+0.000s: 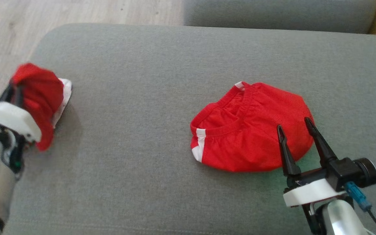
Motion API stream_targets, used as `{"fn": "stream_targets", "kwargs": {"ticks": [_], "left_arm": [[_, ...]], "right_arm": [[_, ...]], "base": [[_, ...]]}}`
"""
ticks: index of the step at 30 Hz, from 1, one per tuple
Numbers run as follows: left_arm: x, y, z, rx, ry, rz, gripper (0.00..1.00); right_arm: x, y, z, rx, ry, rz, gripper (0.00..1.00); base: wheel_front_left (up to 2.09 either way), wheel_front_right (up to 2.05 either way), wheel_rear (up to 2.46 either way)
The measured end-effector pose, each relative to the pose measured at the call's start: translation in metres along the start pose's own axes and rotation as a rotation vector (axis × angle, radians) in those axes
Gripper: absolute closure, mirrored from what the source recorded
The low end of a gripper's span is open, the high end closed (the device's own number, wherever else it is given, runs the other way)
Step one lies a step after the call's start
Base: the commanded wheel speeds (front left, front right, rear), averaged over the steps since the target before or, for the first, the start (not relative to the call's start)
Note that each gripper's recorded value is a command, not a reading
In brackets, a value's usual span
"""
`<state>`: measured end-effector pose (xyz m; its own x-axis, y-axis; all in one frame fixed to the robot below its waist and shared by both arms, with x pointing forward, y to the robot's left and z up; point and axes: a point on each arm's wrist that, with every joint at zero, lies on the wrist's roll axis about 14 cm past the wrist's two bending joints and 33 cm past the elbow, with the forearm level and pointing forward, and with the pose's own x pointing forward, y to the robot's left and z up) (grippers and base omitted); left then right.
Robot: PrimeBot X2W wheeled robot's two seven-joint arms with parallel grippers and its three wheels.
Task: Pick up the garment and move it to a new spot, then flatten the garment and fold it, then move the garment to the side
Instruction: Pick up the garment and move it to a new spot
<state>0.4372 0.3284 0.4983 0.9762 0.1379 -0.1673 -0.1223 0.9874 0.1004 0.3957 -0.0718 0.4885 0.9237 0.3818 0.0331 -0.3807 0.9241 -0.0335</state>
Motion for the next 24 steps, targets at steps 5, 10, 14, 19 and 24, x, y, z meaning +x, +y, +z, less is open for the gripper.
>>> {"fn": "stream_targets", "kwargs": {"ticks": [5,10,14,19,24], "left_arm": [[-0.007,-0.03,0.006,-0.074,-0.049,-0.065,0.0],[-0.038,-0.076,0.026,-0.139,-0.176,-0.15,0.0],[-0.065,-0.103,0.016,-0.162,-0.195,-0.202,0.0],[-0.107,-0.141,0.011,-0.183,-0.24,-0.251,0.0],[-0.14,-0.166,0.009,-0.231,-0.269,-0.313,0.0]], "right_arm": [[-0.007,-0.005,0.007,0.001,-0.016,-0.023,0.0],[-0.025,-0.012,0.017,0.01,-0.037,-0.062,0.0],[-0.039,-0.015,0.018,0.02,-0.037,-0.086,0.0],[-0.063,-0.021,0.021,0.034,-0.052,-0.133,0.0],[-0.085,-0.02,0.018,0.055,-0.05,-0.158,0.0]], "base": [[0.0,0.0,0.0],[0.0,0.0,0.0],[0.0,0.0,0.0],[0.0,0.0,0.0],[0.0,0.0,0.0]]}}
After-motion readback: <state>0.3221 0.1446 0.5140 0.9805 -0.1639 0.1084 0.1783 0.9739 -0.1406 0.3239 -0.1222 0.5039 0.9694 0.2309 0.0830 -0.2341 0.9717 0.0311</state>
